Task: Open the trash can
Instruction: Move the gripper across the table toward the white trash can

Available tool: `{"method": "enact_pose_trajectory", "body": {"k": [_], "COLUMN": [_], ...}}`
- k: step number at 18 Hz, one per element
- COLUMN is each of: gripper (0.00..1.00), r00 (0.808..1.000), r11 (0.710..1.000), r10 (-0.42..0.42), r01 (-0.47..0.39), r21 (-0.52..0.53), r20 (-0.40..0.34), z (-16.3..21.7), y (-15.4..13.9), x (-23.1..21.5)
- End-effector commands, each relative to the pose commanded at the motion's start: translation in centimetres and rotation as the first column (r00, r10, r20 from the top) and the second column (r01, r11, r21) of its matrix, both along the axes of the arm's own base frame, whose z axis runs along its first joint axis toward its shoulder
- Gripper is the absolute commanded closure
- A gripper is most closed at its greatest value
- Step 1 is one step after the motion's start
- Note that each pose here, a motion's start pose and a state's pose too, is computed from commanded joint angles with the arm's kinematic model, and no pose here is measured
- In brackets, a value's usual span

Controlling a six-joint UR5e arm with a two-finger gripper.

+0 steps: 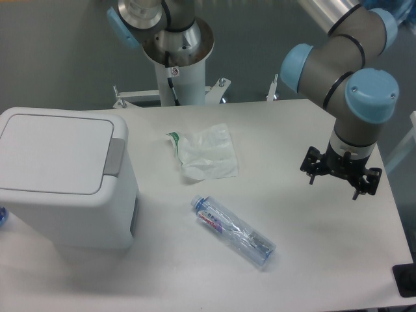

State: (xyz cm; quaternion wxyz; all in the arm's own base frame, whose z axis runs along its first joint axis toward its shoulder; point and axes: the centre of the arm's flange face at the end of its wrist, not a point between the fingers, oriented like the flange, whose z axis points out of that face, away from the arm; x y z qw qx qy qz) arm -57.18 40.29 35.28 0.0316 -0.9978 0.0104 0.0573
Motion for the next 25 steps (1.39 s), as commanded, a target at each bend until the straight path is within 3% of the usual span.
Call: {"method": "enact_pose_trajectory", "body": {"k": [8, 11, 14, 19, 25], "gripper": [0.0, 0.0, 0.0, 0.0, 0.0], "r00": [1.0, 0.992, 0.993, 0.965, 0.958], "r11": [0.999, 0.992, 0.994, 0.958, 0.957], "r10": [0.022, 0.121, 0.103, 0.214, 0.178], "r01": [-0.022, -0.121, -0.105, -0.237, -0.222], "r21": [0.029, 0.033, 0.025, 0.162, 0.186], "r20": [0.018, 0.025, 0.054, 0.15, 0.225], "z": [-0.1, 1.0, 1.9, 4.6, 7.4], "y": [0.2, 0.7, 2.8, 5.1, 10.1], "x": [0.8, 1.9, 4.4, 7.4, 15.0]}}
